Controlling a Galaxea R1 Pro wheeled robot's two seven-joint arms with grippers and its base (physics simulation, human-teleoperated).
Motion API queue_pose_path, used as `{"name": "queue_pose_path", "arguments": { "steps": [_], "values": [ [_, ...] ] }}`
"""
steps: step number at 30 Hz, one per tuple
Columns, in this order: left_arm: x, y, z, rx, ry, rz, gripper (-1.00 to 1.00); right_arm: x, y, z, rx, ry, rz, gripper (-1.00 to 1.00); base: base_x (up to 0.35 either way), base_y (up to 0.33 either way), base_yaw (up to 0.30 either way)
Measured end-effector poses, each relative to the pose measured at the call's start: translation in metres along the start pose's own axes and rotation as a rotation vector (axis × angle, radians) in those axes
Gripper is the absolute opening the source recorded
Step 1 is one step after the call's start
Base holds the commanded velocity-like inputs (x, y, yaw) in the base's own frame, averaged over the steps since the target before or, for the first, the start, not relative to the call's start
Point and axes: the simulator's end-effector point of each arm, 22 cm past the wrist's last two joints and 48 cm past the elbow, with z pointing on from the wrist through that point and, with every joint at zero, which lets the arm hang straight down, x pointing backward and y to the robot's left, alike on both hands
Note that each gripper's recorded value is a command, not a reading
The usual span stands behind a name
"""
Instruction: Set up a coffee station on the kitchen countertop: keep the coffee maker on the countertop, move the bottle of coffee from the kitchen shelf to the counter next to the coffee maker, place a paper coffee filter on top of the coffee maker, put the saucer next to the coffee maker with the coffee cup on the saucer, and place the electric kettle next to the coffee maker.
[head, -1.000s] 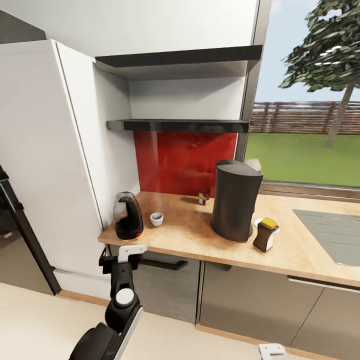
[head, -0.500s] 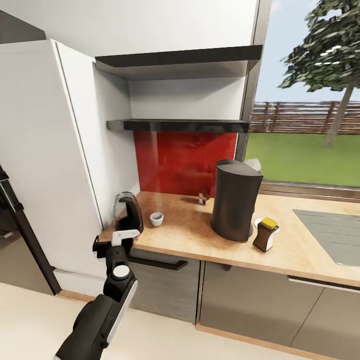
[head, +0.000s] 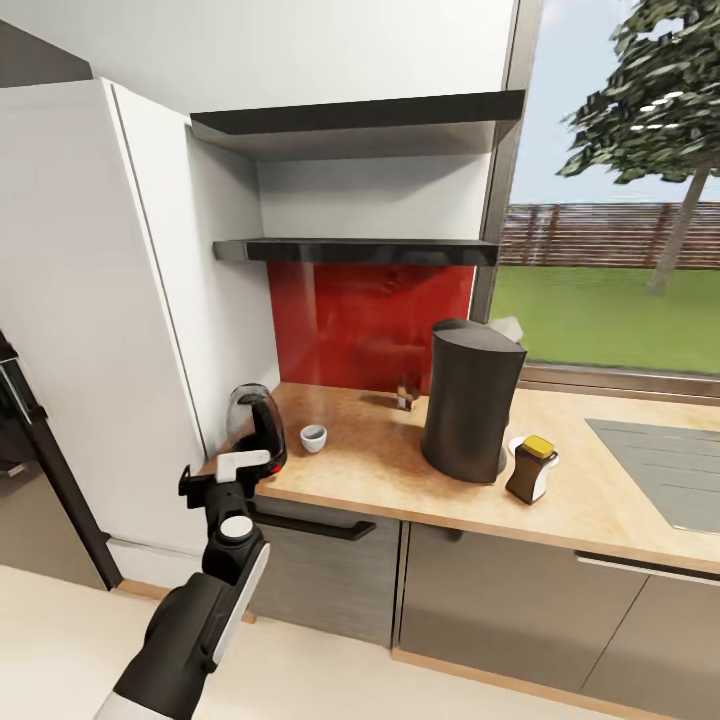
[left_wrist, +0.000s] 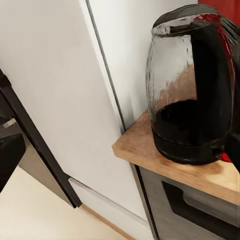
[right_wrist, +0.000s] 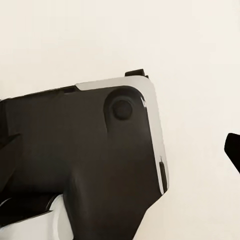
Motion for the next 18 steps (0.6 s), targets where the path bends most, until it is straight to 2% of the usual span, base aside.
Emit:
{"name": "queue_pose_path", "arguments": {
  "steps": [8,18],
  "values": [
    [0.0047,-0.0017,-0.0013,0.007,0.009,-0.002,1.0,-0.002,-0.0024,-0.0005,0.004,-0.006,0.007,1.0,0.0,0.0,-0.023],
    [0.0092,-0.0064,-0.0027,0.018,0.013,0.008,1.0,-0.0023,-0.0024,-0.0005,0.004,-0.007,0.01,1.0,0.0,0.0,-0.234]
  ]
}}
